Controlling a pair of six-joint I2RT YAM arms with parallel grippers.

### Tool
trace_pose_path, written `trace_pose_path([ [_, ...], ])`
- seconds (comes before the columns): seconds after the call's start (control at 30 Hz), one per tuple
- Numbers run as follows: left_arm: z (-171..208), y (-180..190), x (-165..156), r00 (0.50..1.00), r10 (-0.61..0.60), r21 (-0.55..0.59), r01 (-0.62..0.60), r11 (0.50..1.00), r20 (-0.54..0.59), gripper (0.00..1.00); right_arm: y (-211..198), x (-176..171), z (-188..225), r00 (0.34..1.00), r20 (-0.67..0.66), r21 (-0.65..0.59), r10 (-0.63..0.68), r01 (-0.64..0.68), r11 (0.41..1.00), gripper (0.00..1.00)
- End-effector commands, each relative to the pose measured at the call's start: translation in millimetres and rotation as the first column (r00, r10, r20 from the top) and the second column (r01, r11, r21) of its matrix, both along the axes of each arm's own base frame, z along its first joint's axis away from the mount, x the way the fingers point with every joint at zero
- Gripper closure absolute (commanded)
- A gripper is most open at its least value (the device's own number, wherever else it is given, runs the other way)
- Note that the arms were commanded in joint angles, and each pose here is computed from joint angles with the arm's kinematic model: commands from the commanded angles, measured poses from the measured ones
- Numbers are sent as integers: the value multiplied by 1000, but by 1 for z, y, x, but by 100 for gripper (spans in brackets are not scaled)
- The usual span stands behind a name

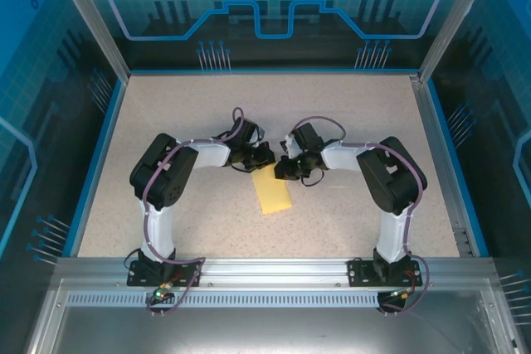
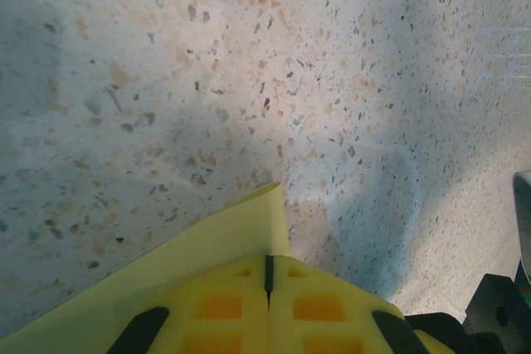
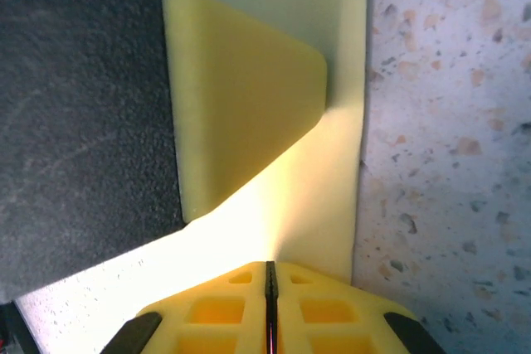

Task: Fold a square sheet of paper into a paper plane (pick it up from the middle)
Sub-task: First fold in half a square sheet of paper at the center of the table.

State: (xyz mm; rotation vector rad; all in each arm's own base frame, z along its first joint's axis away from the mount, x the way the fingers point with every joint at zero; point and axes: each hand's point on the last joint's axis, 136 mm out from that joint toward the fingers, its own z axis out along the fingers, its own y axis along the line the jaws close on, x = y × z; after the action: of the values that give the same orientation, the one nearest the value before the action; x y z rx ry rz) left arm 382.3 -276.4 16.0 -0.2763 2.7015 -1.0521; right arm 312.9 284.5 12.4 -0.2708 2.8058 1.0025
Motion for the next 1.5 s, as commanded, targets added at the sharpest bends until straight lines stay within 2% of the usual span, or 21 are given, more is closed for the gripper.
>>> trace_pose_path([
  [0.0,-25,15,-5,997,28,82,-22,996,-66,100,-16,-36,-10,994,-100,-10,51,-53,999,90],
  [0.3,-32,17,-7,995,43,99,-34,995,-86,100,-27,-78,-5,984,-148,-9,99,-102,995,90],
  [0.7,-30,15,-7,996,34,89,-27,996,-85,100,-51,-116,-9,981,-182,-72,71,-85,994,90],
  [0.8,-28,13,-5,996,29,79,-22,997,-82,100,-49,-108,4,989,-132,-67,70,-80,995,90],
  [1.03,2,-1,-1,999,-5,9,5,1000,-45,100,-30,-55,47,997,69,8,-17,16,1000,89],
  [1.13,29,-13,5,1000,-18,-58,18,998,-4,100,-20,-44,40,998,58,24,-30,29,999,90],
  [1.27,56,-24,8,998,-41,-82,45,996,50,99,-8,-45,21,1000,2,23,-1,1,1000,90],
  [1.47,54,-35,-3,997,-71,-80,74,994,34,99,-12,-49,-4,998,-55,-33,-21,19,999,90],
])
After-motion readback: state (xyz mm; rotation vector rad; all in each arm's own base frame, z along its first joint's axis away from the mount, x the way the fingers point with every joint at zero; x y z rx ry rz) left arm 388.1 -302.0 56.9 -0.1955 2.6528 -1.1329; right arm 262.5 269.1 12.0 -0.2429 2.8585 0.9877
